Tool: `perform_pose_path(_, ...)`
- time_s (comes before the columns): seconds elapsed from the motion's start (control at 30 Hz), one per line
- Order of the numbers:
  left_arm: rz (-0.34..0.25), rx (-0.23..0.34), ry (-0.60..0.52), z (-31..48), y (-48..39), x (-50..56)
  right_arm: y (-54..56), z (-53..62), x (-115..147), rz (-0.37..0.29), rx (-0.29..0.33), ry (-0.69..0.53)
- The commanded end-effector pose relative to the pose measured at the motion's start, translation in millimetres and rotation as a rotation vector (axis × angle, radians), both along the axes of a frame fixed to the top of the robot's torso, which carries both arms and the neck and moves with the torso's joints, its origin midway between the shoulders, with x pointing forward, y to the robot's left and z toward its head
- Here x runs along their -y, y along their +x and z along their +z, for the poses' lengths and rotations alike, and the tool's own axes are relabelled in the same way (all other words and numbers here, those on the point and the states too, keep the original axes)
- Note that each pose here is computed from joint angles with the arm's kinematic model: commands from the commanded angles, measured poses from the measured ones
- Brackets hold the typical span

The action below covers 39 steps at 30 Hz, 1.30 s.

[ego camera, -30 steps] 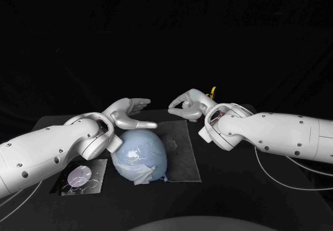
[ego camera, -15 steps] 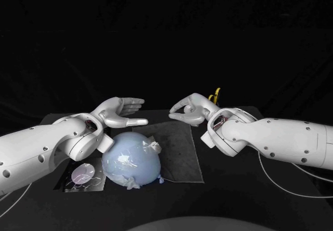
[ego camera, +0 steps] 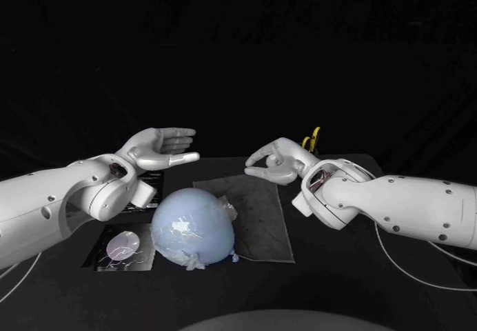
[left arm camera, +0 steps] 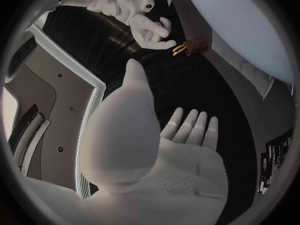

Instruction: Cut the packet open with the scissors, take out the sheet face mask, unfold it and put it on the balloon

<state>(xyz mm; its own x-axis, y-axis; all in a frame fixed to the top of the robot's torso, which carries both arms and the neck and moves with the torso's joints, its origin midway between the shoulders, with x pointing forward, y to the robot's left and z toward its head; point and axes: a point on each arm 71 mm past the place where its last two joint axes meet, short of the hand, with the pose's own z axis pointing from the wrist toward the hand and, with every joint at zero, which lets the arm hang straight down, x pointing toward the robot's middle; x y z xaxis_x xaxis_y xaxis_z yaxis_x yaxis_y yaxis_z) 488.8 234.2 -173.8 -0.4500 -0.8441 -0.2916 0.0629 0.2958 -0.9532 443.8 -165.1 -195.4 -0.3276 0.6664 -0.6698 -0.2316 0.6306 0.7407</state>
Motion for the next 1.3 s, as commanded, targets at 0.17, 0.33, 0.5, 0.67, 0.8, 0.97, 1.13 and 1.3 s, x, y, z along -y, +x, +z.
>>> perform_pose_path(0.17,0.007,0.019,-0.091,18.0,3.2,-17.3,-2.0,2.1,-1.9,0.045,0.053,0.03)
perform_pose_path(0.33,0.026,0.016,-0.129,21.6,5.1,-29.3,-3.6,5.8,-7.1,0.098,0.1,0.068)
perform_pose_path(0.5,0.085,0.009,-0.192,22.7,10.1,-44.8,-4.8,8.7,-19.0,0.191,0.151,0.073)
perform_pose_path(0.67,0.145,0.009,-0.232,22.2,15.7,-56.4,-0.6,10.1,-40.6,0.299,0.217,0.02)
perform_pose_path(0.8,0.186,0.015,-0.262,22.1,19.5,-62.1,3.7,9.5,-64.3,0.395,0.242,-0.071)
perform_pose_path(0.97,0.244,0.024,-0.301,21.9,24.1,-68.4,2.1,7.3,-96.4,0.512,0.273,-0.2)
perform_pose_path(1.13,0.296,0.029,-0.334,21.3,28.2,-73.4,-3.4,4.2,-123.5,0.593,0.299,-0.308)
perform_pose_path(1.3,0.327,0.029,-0.351,20.4,31.5,-76.8,-9.1,3.1,-144.0,0.64,0.334,-0.372)
